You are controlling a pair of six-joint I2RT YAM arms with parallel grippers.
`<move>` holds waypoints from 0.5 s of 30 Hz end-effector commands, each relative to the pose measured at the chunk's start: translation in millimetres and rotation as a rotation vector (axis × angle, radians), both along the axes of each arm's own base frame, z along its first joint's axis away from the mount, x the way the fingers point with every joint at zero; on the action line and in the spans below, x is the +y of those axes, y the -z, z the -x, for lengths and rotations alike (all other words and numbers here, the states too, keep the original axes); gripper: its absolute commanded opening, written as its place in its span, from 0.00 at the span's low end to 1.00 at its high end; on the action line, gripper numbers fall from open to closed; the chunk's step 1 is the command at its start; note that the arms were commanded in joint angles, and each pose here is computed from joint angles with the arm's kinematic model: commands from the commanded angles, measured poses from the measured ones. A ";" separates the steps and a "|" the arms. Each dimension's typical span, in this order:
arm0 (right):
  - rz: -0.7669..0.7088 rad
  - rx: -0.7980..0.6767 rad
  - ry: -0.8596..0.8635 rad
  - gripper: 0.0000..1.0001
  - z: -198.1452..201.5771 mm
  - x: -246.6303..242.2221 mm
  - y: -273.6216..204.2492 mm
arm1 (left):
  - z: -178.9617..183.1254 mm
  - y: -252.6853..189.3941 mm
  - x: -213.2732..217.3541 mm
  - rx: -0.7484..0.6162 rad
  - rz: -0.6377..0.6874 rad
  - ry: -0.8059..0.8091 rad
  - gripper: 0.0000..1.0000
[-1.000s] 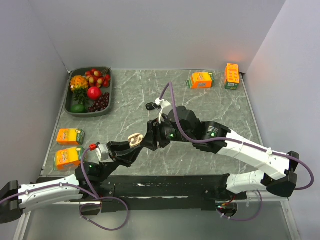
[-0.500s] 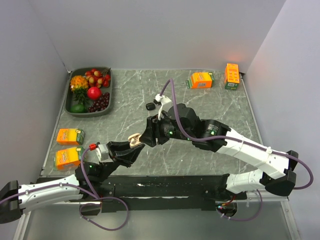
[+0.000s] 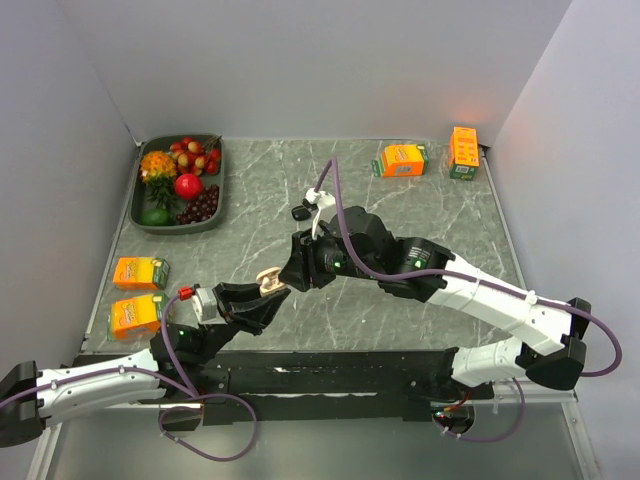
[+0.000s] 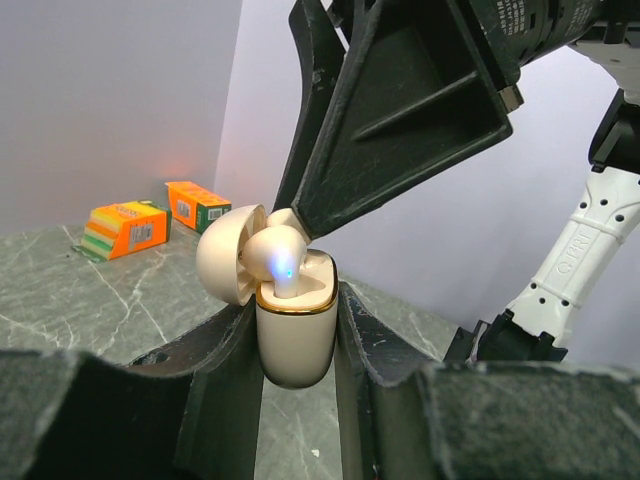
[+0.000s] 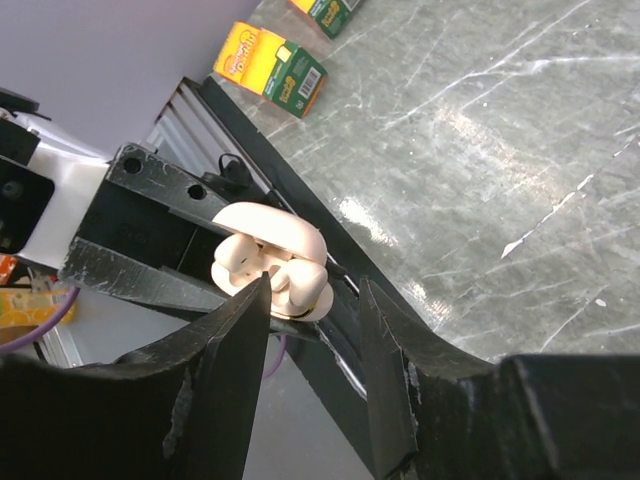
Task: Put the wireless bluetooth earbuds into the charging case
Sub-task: Close the charging case.
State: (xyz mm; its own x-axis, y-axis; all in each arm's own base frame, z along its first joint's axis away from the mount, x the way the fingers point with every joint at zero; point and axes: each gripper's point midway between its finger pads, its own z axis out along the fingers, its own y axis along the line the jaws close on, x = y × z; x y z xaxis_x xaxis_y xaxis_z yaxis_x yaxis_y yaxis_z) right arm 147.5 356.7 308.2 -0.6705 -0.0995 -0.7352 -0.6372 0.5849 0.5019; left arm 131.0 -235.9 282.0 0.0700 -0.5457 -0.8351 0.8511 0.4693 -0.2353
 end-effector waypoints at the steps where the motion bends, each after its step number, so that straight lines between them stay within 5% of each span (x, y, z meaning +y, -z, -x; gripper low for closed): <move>1: -0.059 -0.034 0.012 0.47 -8.4 5.0 -23.0 | 6.7 -18.7 1.2 -0.017 0.054 0.033 0.02; 15: -0.070 -0.043 0.000 0.31 -7.2 6.4 -23.6 | 7.1 -18.6 1.6 -0.011 0.054 0.037 0.01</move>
State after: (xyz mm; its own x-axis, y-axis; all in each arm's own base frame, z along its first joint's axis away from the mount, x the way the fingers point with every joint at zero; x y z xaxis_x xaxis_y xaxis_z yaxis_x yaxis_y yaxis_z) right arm 151.9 359.4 309.1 -0.6661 -0.0903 -0.7404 -0.6380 0.5831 0.5029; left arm 130.1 -235.9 282.1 0.0599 -0.5502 -0.8329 0.8530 0.4616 -0.2436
